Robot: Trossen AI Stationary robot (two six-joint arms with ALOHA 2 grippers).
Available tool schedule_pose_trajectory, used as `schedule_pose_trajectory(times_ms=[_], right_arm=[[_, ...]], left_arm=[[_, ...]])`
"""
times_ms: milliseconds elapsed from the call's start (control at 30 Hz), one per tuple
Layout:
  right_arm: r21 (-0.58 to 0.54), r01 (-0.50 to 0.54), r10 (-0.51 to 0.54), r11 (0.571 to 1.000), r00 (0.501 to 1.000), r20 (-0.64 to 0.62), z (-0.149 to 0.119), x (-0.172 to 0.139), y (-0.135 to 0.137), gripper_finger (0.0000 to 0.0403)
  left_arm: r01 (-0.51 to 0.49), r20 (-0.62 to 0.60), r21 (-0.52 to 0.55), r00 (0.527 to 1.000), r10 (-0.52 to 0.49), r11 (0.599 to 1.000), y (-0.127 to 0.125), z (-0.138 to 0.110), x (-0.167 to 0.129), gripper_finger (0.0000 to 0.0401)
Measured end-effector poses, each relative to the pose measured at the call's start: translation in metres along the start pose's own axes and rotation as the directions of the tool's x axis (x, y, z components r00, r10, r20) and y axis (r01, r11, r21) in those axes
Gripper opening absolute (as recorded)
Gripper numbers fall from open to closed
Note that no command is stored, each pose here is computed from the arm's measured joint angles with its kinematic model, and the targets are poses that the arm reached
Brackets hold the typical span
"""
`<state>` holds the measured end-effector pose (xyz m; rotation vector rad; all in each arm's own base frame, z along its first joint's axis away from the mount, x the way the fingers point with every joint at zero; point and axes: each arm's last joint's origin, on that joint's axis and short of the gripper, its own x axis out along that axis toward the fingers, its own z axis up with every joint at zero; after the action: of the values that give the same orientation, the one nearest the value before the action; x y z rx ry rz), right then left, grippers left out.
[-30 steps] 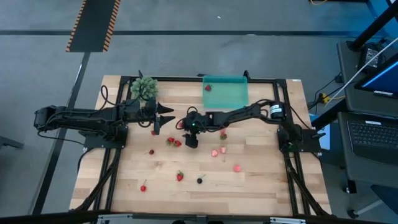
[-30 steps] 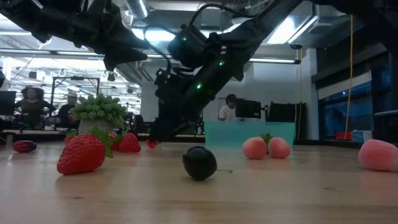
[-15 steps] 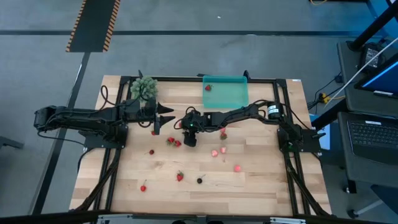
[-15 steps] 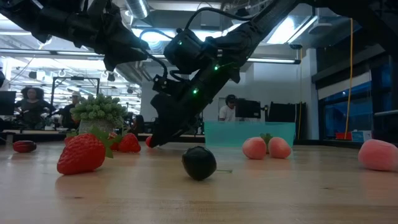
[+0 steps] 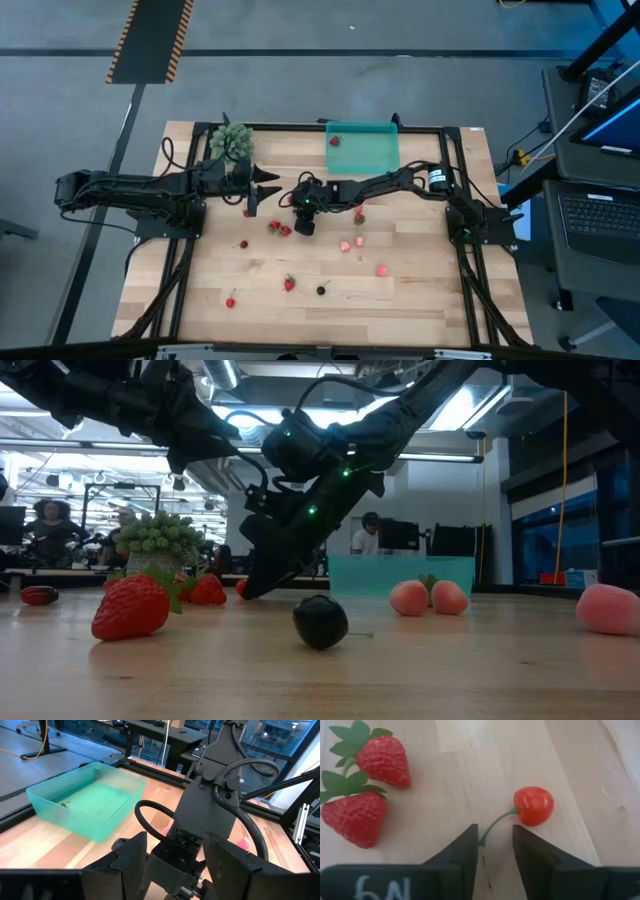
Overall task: Pick and placing Produce into tupperware
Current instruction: Put the cherry into the blue bin
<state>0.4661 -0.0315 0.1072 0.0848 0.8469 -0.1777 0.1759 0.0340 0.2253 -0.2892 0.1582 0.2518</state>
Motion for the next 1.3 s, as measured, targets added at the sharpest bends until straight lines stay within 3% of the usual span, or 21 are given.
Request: schedule_pose_trajectory(times_ms=[367, 667, 900, 1300], right_arm=[[0.031, 0.006, -0.006, 0.999, 1.0, 0.001, 0.0, 0.001, -0.004, 0.0008], [0.019, 0.005, -0.005, 1.0, 1.0, 0.005, 0.002, -0.001, -0.011, 0.0003], [-0.019, 0.025, -0.025, 1.0, 0.999, 0.026, 0.013, -0.02, -0.013, 0.0002], [-0.084, 0.135, -0.127, 0.987, 0.987, 0.097, 0.042, -0.072, -0.023, 0.0001]], left_arm=[[-0.001, -0.001, 0.0, 1.0, 0.001, 1.0, 0.0, 0.0, 0.0, 0.0188], [-0.001, -0.004, 0.001, 1.0, 0.001, 1.0, 0.0, 0.0, 0.0, 0.0188], [-0.004, 0.062, -0.002, 0.998, 0.004, 1.0, -0.001, 0.008, -0.012, 0.0188], [-0.077, -0.068, 0.01, 0.995, 0.078, 0.997, 0.004, -0.004, -0.023, 0.0188]])
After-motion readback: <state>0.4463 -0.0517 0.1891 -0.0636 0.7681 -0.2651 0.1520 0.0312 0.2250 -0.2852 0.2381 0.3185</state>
